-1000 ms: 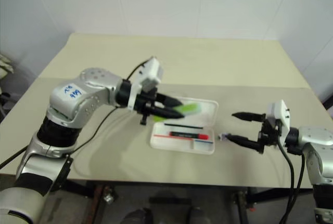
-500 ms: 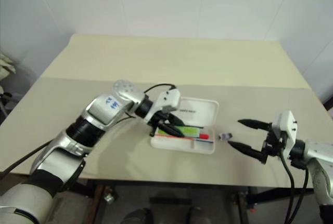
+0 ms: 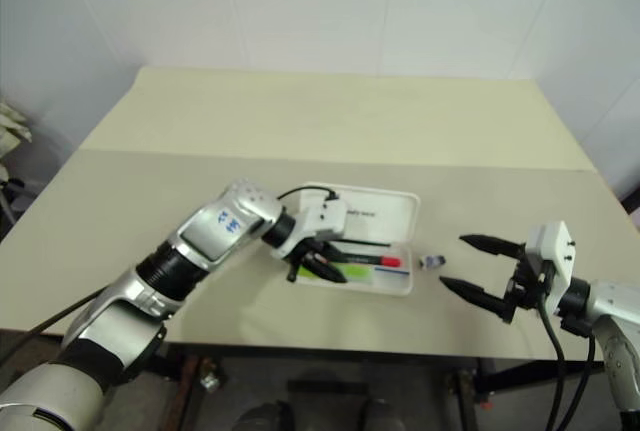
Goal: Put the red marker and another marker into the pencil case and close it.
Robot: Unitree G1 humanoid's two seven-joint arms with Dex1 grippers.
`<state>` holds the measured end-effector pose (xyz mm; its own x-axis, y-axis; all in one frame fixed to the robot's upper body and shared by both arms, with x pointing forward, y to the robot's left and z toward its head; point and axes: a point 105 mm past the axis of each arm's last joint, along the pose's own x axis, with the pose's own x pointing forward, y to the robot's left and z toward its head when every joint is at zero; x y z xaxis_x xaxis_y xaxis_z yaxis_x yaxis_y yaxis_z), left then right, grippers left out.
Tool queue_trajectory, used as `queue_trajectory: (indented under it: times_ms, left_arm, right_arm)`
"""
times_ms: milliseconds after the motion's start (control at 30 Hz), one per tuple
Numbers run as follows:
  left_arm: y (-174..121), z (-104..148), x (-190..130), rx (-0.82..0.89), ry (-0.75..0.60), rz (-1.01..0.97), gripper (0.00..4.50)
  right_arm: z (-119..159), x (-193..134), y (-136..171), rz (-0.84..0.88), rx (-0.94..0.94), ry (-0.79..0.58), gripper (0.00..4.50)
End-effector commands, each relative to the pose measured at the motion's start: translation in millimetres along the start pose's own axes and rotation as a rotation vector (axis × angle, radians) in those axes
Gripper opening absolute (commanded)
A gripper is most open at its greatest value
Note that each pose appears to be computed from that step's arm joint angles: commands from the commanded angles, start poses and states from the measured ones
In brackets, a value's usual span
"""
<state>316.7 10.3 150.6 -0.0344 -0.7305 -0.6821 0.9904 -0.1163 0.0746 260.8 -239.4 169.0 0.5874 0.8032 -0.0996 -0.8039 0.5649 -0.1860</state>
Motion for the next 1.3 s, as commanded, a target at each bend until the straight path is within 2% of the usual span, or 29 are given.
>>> queue_trajectory:
  times_ms: [33,833,1167,1300]
  left_arm:
    - [1,7,-1,0.053,-0.001,0.026,1.08]
    - [9,6,10,0.066,0.019,0.044,1.08]
    - [12,4,11,0.059,0.029,0.057,4.43]
    - [13,4,11,0.062,0.031,0.06,4.49]
  right_arm:
    - [16,-5,-3,-0.018,-0.05,-0.033,4.5]
    - [15,-9,4,-0.036,-0.036,-0.027,4.5]
    - [15,-9,3,-0.043,-0.034,-0.028,4.5]
    - [15,-8,3,-0.042,-0.034,-0.028,4.5]
